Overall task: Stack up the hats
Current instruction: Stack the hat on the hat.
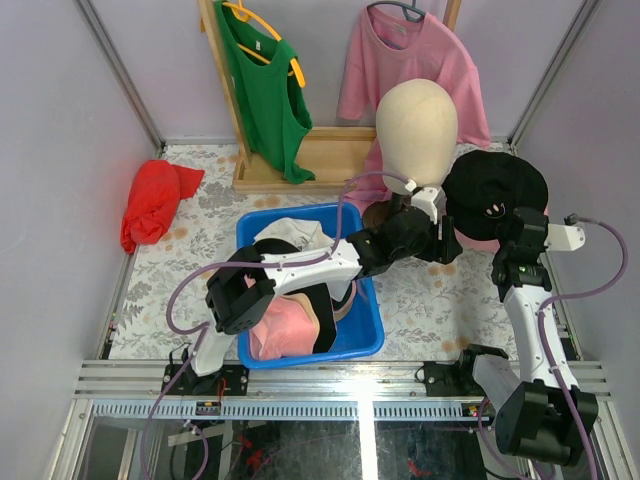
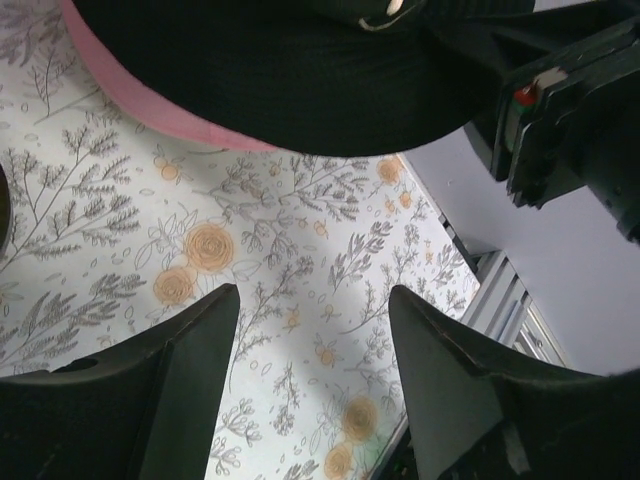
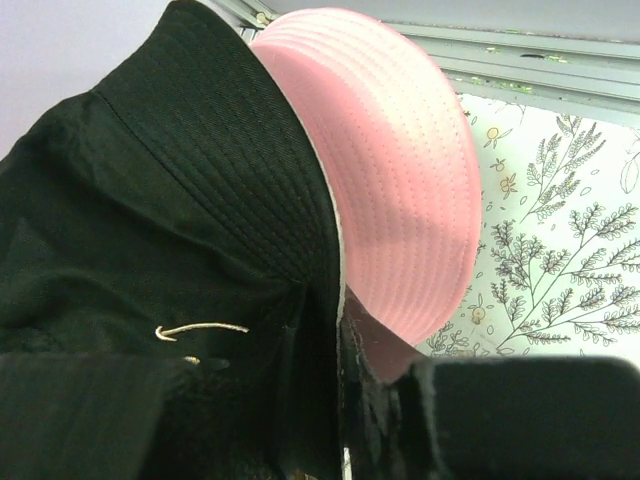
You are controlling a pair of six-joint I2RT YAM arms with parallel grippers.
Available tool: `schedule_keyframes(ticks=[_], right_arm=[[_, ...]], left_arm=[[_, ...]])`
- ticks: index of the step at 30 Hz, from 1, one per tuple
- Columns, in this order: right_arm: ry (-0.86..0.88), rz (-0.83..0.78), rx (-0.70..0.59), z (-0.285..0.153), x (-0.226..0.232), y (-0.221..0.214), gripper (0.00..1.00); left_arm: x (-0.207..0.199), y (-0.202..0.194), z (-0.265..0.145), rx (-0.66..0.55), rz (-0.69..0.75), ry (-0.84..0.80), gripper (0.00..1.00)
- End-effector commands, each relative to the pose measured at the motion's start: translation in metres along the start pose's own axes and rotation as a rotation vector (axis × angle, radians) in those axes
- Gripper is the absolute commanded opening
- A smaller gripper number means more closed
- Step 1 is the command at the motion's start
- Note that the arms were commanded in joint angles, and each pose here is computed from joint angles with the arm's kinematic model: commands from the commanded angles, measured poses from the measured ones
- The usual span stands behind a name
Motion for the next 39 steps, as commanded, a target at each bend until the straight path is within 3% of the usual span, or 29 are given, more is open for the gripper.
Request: schedule_keyframes(ticks=[1,16,24,39], right_arm=[[-0.026,0.017,-0.038,0.002,-0.002,0.01,0.25],[0.048,0.015,-0.058,-0.008,0.023,0.029,0.5],[0.031,-0.008,-0.115,-0.02,0.024,0.048,0.59],[0.074,-0.035,-0.213,-0.031,0.076,0.11,0.64]], left_arm=[[-0.014,0.033,0.009,-0.12,0.033,-0.017,0.62],[0.0,0.037,0.008,-0.145,0.029,0.067,0.64],[0.004,0.023,-0.002,-0.147,0.007,0.094,0.64],[-0.004,0.018,0.005,-0.162,-0.005,0.08,0.64]])
Point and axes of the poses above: each gripper's point midway between its finger pads, its own z axis out along the fingers, its own x axis along the line the jaws close on, y = z × x, the point moved 2 cm from there along -z, back along the fingers, and after that the axes turned 2 degrees about z, right-handed, at the moved point
